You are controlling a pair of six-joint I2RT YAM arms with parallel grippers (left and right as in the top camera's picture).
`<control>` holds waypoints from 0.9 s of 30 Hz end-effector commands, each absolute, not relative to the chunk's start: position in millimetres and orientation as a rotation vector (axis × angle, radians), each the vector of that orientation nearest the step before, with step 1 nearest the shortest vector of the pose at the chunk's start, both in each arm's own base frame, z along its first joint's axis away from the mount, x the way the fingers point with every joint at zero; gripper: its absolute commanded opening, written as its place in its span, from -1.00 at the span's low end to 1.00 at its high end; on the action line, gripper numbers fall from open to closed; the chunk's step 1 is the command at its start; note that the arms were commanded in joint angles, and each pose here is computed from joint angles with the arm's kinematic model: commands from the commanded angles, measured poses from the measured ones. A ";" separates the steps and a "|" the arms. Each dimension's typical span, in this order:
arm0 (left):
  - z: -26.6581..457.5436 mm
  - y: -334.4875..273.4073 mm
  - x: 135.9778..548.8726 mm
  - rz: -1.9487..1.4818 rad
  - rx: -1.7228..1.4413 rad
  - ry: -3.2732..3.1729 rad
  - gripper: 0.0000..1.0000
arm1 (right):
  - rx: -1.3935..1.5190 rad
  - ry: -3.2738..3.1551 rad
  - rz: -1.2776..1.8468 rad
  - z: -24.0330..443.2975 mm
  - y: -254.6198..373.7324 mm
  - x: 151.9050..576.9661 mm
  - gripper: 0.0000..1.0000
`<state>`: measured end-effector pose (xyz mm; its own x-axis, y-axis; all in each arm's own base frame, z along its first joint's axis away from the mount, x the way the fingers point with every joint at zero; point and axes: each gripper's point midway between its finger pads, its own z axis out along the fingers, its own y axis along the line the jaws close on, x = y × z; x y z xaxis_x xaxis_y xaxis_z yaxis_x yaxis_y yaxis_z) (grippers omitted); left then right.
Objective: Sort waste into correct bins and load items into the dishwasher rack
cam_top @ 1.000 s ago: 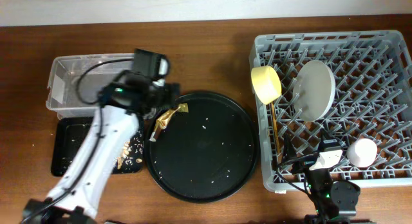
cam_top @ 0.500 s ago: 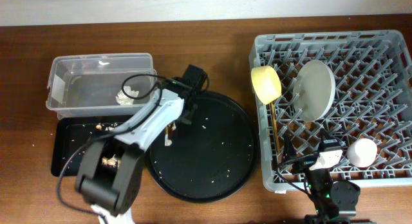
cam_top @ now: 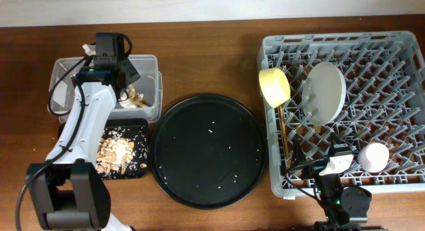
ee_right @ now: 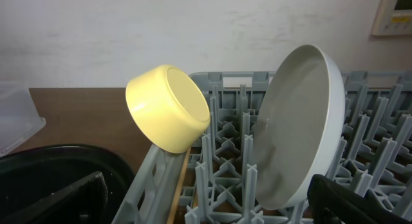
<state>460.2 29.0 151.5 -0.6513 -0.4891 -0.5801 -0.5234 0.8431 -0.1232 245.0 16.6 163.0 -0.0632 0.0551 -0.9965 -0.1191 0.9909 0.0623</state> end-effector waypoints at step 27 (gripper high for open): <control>266.0 -61.5 255.6 -0.099 -0.083 2.629 0.99 | -0.048 1.632 0.143 160.2 16.0 245.0 0.97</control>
